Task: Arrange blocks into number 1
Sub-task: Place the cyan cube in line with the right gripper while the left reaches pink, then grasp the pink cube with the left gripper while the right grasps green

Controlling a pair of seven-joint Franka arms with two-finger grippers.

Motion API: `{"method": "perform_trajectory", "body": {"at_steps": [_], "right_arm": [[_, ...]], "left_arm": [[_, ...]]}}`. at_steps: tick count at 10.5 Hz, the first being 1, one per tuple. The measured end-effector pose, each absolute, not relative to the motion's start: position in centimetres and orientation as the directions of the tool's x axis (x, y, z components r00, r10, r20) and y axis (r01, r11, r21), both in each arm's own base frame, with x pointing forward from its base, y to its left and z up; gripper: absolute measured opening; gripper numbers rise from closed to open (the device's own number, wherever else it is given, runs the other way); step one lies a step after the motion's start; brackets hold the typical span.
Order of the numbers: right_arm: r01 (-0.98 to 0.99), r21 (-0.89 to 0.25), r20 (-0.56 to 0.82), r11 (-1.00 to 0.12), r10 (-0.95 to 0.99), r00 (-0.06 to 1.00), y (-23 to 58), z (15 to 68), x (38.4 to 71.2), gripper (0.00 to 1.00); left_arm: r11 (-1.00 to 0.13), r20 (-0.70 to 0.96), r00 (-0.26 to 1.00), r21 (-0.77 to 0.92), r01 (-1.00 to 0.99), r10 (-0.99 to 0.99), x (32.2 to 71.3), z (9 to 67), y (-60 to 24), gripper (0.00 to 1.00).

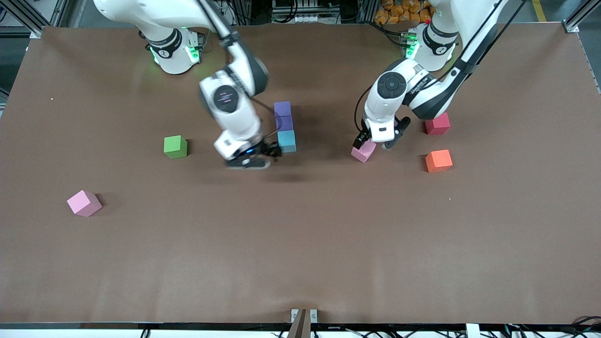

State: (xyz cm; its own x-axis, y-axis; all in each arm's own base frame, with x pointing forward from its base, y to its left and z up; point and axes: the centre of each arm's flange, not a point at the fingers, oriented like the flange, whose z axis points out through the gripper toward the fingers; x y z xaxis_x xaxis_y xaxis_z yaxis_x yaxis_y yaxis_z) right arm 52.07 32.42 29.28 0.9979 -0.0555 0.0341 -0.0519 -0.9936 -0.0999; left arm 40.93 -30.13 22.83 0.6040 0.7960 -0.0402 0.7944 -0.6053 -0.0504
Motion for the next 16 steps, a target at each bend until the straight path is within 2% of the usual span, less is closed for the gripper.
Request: {"method": "perform_trajectory", "body": {"at_steps": [3,6,10,13,16], "right_arm": [[0.015,-0.066,-0.052,-0.998,0.019,0.998,20.4,29.2,55.9,1.0],[0.087,-0.07,-0.108,-0.994,0.094,0.99,11.5,27.1,56.5,1.0],[0.127,-0.092,-0.114,-0.988,0.137,0.984,3.7,26.9,57.3,1.0],[0.146,-0.103,-0.149,-0.984,0.16,0.976,2.8,25.9,56.4,1.0],[0.159,-0.112,-0.222,-0.981,0.181,0.958,3.8,23.0,53.6,1.0]], "left_arm": [[-0.587,-0.006,0.587,-0.024,0.809,0.81,41.6,21.5,-29.6,1.0],[-0.57,0.0,0.57,-0.014,0.822,0.822,41.9,20.9,-30.1,1.0],[-0.554,-0.003,0.554,0.004,0.833,0.833,42.7,21.4,-30.5,1.0],[-0.547,-0.001,0.547,0.005,0.837,0.837,42.8,21.6,-30.5,1.0],[-0.538,0.007,0.538,-0.003,0.843,0.843,43.0,21.7,-30.4,1.0]]}}
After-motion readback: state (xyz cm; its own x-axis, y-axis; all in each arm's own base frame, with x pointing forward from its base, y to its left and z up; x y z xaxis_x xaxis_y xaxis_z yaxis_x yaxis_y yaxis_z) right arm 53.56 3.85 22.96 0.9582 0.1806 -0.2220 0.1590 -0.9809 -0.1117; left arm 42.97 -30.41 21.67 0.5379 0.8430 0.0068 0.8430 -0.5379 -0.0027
